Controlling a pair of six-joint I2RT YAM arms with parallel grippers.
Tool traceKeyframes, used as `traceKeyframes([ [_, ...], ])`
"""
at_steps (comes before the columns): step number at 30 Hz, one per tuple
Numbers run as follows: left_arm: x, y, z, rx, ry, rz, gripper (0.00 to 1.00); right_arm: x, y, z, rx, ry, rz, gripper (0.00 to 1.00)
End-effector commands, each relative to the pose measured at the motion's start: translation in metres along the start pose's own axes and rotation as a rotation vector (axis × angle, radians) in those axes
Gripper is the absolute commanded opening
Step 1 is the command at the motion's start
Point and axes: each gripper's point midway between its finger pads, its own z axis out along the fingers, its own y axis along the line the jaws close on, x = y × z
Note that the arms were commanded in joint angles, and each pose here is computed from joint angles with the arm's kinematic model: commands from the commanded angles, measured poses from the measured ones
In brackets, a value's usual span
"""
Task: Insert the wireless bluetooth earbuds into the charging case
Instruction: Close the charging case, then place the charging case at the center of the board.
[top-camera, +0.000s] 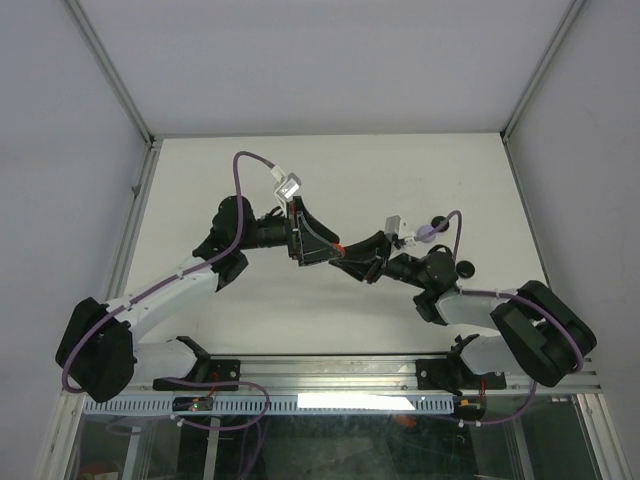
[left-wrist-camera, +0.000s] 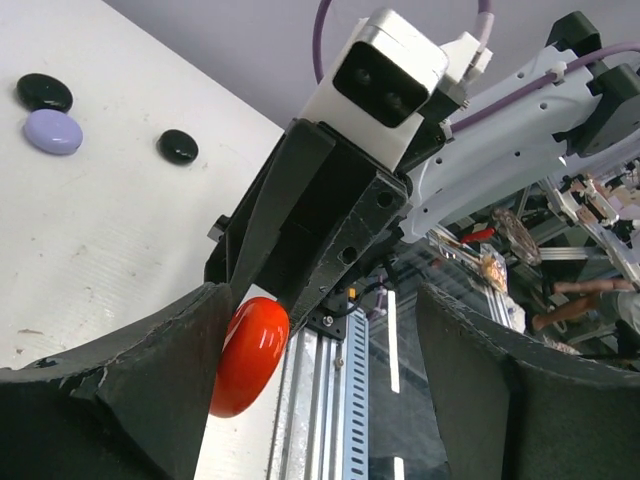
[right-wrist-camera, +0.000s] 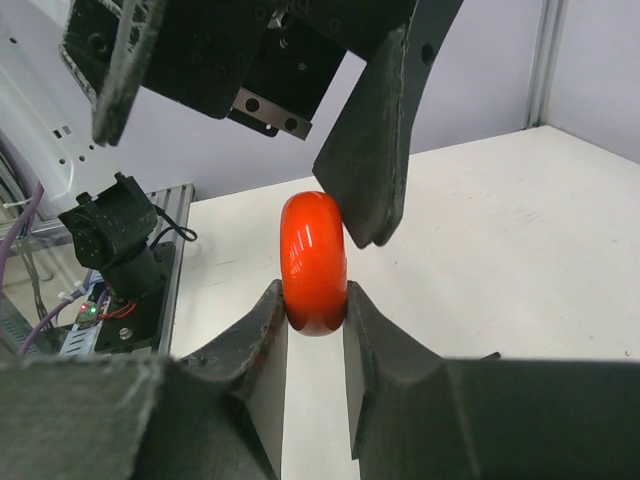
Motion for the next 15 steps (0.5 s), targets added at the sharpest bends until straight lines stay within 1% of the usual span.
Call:
traceKeyframes([
  [1, -0.018, -0.028, -0.01, 0.079, -0.055, 0.098, 0.75, -0.013, -0.002, 0.008, -0.016, -0.027, 0.003, 0.0],
  [4, -0.024, -0.022, -0.014, 0.029, -0.079, 0.11, 0.76, -0.009, -0.003, 0.008, -0.008, -0.014, 0.016, 0.0],
  [7, -0.028, -0.004, -0.019, -0.095, -0.095, 0.119, 0.78, -0.004, -0.009, 0.006, 0.027, 0.011, 0.051, 0.0],
  [9, -0.035, 0.012, -0.026, -0.221, -0.114, 0.129, 0.8, 0.001, -0.019, 0.004, 0.083, 0.041, 0.089, 0.0],
  [13, -0.048, 0.051, -0.059, -0.563, -0.155, 0.138, 0.85, 0.02, -0.042, -0.007, 0.225, 0.148, 0.194, 0.0],
  [15, -0.051, 0.062, -0.078, -0.696, -0.158, 0.146, 0.88, 0.031, -0.059, -0.019, 0.348, 0.211, 0.256, 0.0],
])
